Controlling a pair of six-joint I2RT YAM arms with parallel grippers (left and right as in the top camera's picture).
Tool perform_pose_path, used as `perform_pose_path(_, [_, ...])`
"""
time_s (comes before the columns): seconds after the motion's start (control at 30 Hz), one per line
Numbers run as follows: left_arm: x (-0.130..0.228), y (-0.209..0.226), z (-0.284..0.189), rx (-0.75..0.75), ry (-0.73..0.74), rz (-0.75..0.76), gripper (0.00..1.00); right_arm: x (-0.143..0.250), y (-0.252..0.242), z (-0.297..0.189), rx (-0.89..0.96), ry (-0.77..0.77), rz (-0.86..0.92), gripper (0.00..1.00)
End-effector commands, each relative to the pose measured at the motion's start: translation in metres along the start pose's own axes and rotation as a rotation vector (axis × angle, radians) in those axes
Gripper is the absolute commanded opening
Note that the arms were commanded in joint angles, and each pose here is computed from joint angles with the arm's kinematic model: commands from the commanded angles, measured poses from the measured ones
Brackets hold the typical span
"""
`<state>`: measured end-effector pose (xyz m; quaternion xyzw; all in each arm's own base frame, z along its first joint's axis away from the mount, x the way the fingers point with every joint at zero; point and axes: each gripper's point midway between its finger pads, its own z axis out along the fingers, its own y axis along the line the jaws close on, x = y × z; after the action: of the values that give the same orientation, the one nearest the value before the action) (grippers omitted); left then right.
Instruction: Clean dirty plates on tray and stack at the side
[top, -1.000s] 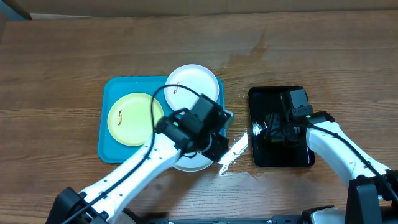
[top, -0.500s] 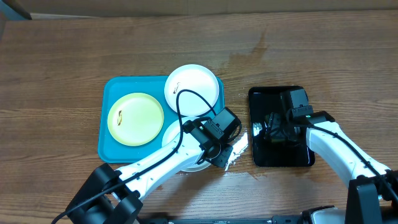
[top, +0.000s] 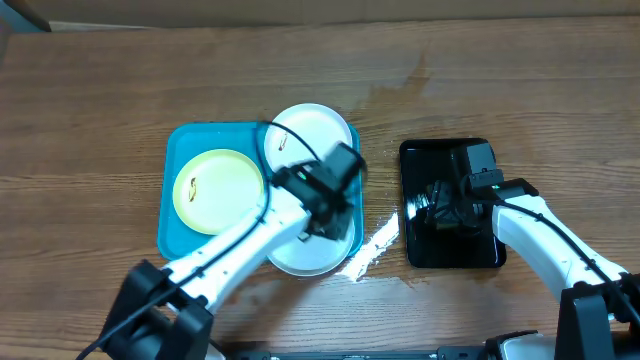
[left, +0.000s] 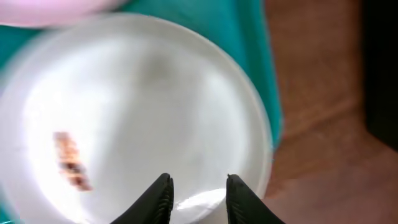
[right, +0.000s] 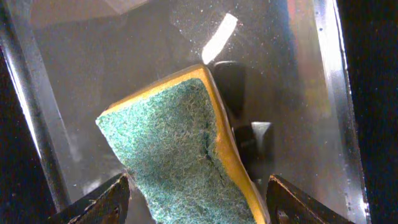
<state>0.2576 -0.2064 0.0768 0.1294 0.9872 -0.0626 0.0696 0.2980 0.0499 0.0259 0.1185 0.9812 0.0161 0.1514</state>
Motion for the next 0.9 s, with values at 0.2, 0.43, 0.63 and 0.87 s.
perform_pose_path(0.2, [-0.024,0.124,-0.032,-0.086,-0.008,-0.417,0.29,-0.003,0.001,-0.001,-0.006,-0.014,0.007,0.72])
perform_pose_path(0.43, [-0.016,0.113,-0.029,0.062,0.042,-0.295,0.28,-0.003,0.001,-0.001,-0.006,-0.015,0.007,0.72])
perform_pose_path(0.63, [0.001,0.071,-0.010,0.084,0.089,-0.168,0.29,-0.003,0.001,-0.001,-0.006,-0.014,0.007,0.72])
perform_pose_path(0.87, [0.018,-0.002,0.017,0.125,0.058,0.058,0.32,-0.003,0.001,-0.001,-0.006,-0.014,0.007,0.72])
